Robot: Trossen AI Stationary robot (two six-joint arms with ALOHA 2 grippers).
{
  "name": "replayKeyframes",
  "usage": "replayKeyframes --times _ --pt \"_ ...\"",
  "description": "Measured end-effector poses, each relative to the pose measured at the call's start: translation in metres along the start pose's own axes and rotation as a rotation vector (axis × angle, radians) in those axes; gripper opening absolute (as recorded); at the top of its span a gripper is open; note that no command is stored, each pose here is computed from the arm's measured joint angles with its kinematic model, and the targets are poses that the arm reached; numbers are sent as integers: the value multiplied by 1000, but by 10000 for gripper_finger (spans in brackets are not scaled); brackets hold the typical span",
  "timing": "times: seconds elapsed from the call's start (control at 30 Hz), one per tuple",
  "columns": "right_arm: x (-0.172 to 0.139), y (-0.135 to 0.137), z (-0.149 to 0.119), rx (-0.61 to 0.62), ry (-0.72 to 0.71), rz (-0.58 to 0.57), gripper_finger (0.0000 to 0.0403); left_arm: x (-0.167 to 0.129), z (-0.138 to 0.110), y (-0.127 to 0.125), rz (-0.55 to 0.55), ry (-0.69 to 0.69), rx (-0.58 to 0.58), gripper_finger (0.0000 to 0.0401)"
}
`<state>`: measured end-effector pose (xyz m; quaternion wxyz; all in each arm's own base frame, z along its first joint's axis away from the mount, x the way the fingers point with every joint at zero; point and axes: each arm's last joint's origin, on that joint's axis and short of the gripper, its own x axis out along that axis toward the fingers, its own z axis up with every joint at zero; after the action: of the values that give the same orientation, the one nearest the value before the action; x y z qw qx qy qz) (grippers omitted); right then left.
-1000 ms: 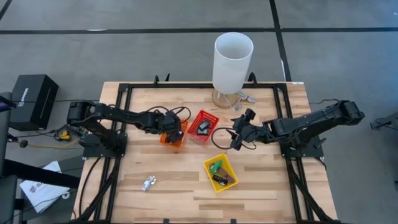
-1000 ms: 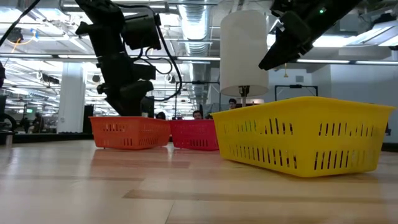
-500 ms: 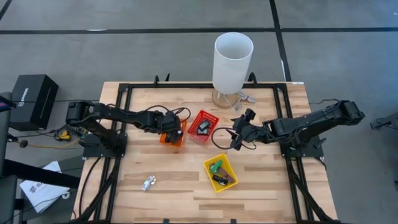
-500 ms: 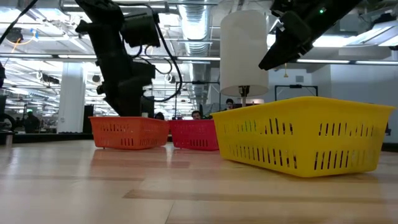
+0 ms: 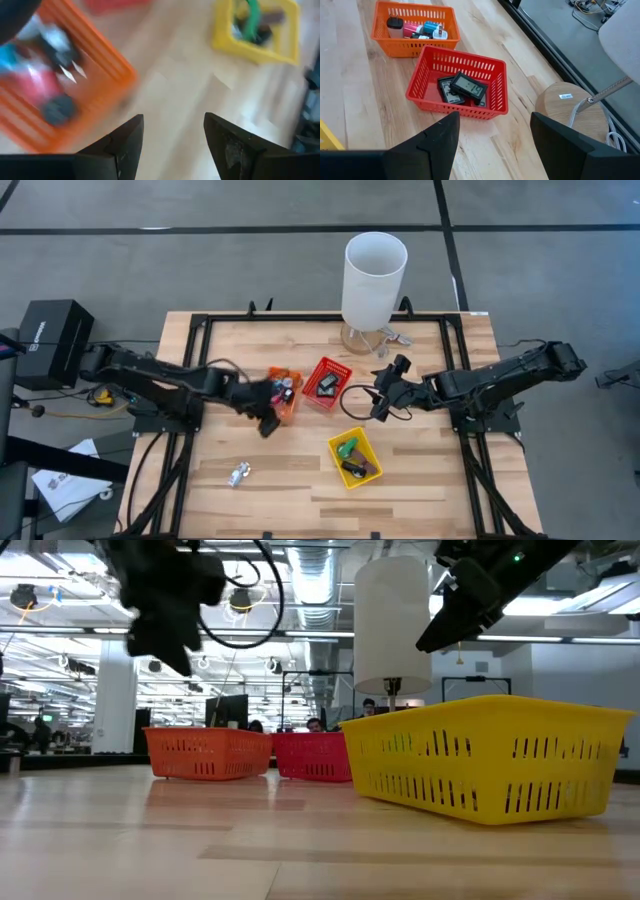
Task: Pick & Place Office items
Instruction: Put the white wrist watch into the yellow bin
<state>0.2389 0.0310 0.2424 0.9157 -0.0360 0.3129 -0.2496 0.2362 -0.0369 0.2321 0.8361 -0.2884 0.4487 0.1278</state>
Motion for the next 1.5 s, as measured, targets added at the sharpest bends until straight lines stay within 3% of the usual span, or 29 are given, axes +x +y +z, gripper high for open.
replayKeyframes --times 0.3,0.6,0.8,1.0,1.23,1.5 --pt "0 1 2 13 -17 5 235 12 -64 -49 -38 163 -81 205" --pt "0 2 10 68 -86 24 235 23 -121 -70 25 298 -103 205" --pt "-1 3 11 76 -96 26 235 22 -129 -65 89 332 -65 205" --pt "-1 3 12 80 -101 28 235 11 -133 -47 251 428 -60 205" --pt "-1 3 12 80 -101 28 235 14 -131 -60 118 438 -106 205" --pt "-1 3 12 80 -101 28 235 25 -141 -40 232 428 -196 205"
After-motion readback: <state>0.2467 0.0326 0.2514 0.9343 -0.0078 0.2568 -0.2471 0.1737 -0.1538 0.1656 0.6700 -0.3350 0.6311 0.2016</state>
